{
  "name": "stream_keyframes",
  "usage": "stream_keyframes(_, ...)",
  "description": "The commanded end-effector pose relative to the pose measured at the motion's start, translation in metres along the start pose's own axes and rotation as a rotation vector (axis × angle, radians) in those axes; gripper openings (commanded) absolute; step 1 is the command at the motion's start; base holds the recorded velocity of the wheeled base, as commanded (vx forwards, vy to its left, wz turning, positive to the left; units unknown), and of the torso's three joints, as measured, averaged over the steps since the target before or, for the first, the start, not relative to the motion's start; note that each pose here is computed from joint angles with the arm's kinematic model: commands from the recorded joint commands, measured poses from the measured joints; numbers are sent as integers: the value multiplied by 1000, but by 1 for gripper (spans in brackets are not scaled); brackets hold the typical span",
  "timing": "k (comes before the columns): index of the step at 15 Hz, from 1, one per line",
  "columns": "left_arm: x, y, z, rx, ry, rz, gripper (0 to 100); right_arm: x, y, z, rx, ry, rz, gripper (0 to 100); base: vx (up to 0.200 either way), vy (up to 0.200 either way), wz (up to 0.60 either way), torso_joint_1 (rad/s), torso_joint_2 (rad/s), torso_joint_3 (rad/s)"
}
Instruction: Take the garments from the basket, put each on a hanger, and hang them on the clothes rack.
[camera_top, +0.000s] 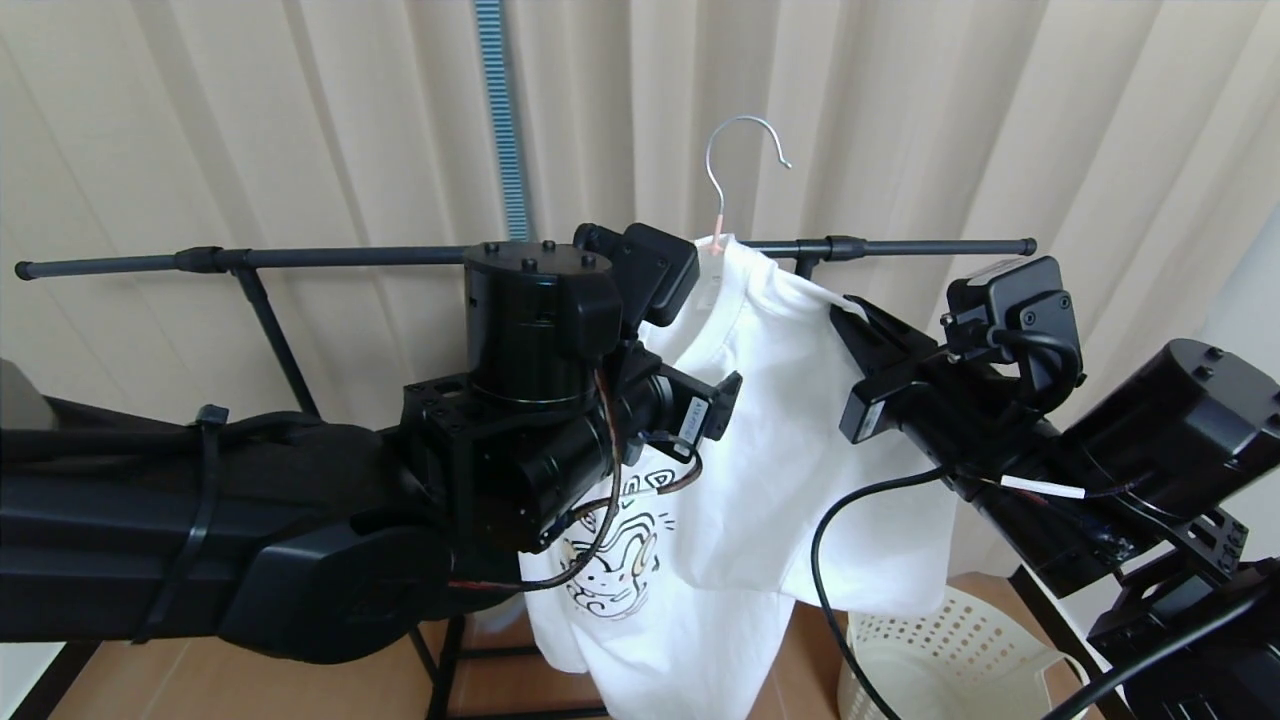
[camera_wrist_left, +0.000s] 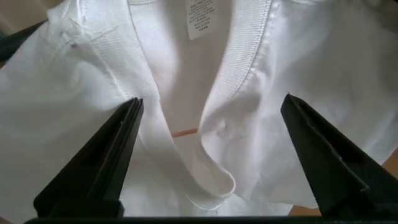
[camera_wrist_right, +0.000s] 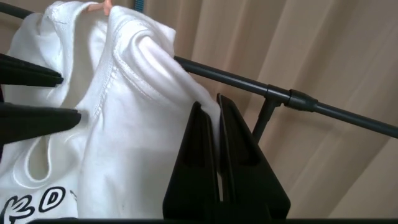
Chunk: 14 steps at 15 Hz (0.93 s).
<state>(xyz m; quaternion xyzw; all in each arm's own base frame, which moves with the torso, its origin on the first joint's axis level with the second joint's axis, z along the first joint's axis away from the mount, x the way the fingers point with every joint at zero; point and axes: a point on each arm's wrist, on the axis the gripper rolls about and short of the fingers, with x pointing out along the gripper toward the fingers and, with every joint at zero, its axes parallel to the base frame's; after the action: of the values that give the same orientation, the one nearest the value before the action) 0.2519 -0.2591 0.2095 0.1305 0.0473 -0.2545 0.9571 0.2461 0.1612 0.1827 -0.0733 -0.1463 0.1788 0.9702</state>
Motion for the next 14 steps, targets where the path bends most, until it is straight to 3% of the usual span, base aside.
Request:
stream_keyframes(1,-15,5,5,-7,-18,2,100,0,0,0,0,-1,0,0,0,0,0,0,0,0)
stream_keyframes(4,-33,11,5,-19,-42,7,100,1,0,-1,1,0,1,0,0,0,0,0,0,0)
stream_keyframes(8,-60,23,9,-48,-131,30,100,2,0,-1,32,1,1,0,0,0,0,0,0,0)
stream_keyframes(12,-88,55,15,-58,-159,108,100,1,-7,-3,27,-2,30,0,0,0,0,0,0,0)
stream_keyframes(14,-97,68,15,-53,-146,88,100,1,-9,-3,33,-5,40,0,0,0,0,0,0,0)
